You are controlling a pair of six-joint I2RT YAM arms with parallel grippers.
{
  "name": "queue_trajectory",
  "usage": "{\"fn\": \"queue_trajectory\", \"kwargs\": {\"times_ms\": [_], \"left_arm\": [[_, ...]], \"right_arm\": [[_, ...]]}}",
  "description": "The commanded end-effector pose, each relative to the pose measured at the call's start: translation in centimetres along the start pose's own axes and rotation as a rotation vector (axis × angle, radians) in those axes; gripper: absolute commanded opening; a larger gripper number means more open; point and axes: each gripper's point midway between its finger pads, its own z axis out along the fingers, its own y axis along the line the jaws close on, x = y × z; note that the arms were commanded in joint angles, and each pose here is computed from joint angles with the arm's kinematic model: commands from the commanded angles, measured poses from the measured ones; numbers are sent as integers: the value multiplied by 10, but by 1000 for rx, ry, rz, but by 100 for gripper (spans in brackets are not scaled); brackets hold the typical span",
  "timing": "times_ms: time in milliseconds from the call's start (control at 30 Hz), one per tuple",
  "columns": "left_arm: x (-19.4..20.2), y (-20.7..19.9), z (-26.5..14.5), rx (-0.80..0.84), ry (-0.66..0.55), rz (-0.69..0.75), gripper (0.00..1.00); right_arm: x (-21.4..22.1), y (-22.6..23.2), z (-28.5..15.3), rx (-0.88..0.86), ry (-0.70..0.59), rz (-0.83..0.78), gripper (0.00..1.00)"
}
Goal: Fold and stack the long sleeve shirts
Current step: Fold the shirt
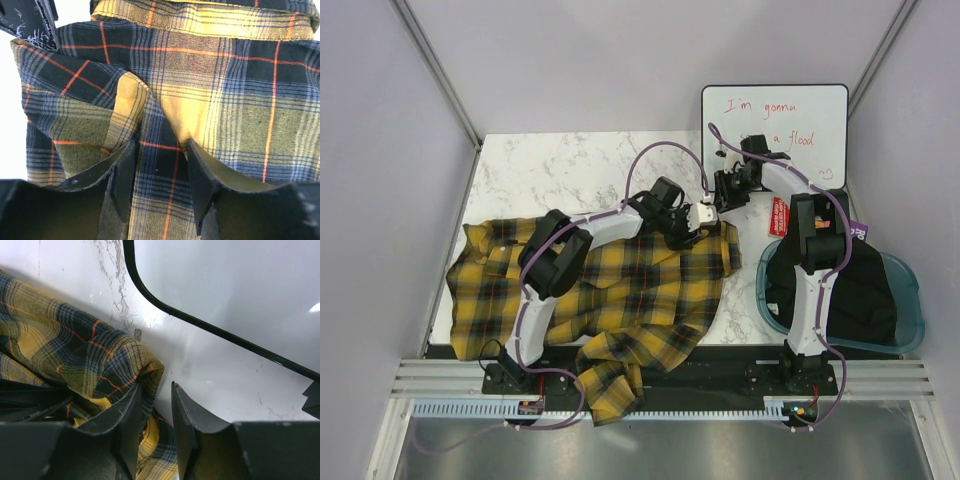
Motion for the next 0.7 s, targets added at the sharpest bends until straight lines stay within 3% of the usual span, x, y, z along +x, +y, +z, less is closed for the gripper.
{"fn": "queue_trajectory", "kwargs": {"times_ms": [0,100,267,367,400,667], "left_arm": [[-22,15,7,-41,-49,84,47],[-26,16,7,-47,-60,78,36],[-48,12,-4,-26,-119,73,12],[-66,6,-18,-6,-167,67,2],[-72,5,-22,-7,-180,66,2],[-110,-22,-56,63,-280,63,2]], "right_arm": [[-1,1,5,-17,-23,-1,34],[1,0,7,-16,-19,-2,31],[2,-4,8,4,-19,-13,17],[0,-4,8,6,-28,-14,6],[0,-4,8,6,-30,-14,0],[0,-5,8,6,-39,-7,0]]}}
